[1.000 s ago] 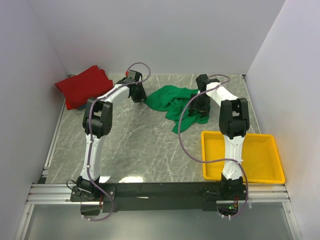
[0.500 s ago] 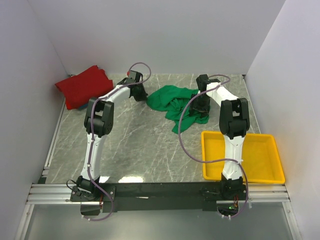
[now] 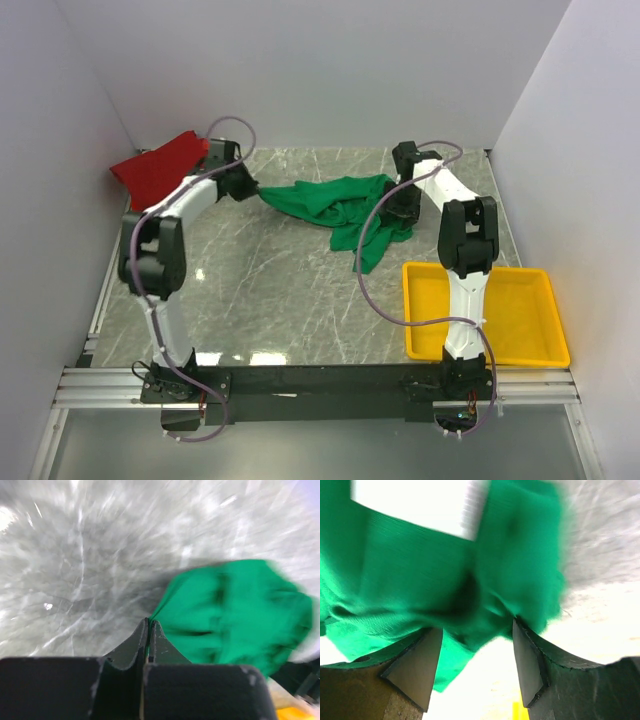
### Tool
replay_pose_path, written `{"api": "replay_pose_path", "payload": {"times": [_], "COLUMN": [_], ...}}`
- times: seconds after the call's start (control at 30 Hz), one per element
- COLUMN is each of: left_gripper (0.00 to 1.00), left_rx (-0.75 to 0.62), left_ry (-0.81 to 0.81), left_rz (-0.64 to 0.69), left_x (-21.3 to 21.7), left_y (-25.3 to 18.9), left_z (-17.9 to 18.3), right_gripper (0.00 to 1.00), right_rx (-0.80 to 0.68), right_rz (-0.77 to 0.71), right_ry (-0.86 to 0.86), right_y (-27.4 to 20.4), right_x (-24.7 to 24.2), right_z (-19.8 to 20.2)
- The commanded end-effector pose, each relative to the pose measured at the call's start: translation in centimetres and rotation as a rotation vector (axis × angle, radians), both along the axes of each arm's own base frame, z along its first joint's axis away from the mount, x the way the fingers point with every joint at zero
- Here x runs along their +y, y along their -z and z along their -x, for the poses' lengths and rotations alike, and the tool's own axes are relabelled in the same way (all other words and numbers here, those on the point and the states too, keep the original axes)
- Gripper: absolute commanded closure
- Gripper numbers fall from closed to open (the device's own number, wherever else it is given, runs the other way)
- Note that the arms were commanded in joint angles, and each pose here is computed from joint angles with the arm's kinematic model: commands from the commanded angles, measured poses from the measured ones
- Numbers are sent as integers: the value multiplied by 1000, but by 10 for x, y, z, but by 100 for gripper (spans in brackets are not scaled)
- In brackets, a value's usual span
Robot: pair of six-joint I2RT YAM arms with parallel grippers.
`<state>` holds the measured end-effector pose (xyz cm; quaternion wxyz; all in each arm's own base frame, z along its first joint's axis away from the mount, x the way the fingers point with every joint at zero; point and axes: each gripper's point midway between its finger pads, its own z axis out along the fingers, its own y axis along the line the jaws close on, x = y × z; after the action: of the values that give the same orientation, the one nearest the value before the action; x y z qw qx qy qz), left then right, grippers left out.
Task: Fold and stack the t-shirts
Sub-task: Flatten the tshirt out
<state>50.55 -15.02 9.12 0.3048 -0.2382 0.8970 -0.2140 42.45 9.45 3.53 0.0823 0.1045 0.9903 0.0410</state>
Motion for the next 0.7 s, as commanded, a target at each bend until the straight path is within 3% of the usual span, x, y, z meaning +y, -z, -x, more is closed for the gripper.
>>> {"api": "replay_pose_path", "payload": {"times": [0.0, 0.13, 0.33, 0.5, 0.67], "left_gripper": [100, 100, 100, 100, 100], "left_rx": [-135, -68, -10, 32, 49], "left_ry": [34, 106, 253, 332, 409], "left_rz": [77, 67, -3, 21, 27], "left_x": [-11, -23, -44, -51, -53], "left_y": [-57, -33, -6, 10, 15], "left_z": [11, 43, 75, 95, 121], "right_gripper": [35, 34, 31, 31, 32], "right_rx": [-139, -275, -432, -437, -352], "right_rz": [36, -2, -203, -353, -468], "right_ry": [14, -22, -234, -371, -422], "right_y": [-59, -105, -155, -150, -121], "right_x": [-10, 1, 85, 156, 190], "right_z": [-20, -38, -57, -62, -49]}}
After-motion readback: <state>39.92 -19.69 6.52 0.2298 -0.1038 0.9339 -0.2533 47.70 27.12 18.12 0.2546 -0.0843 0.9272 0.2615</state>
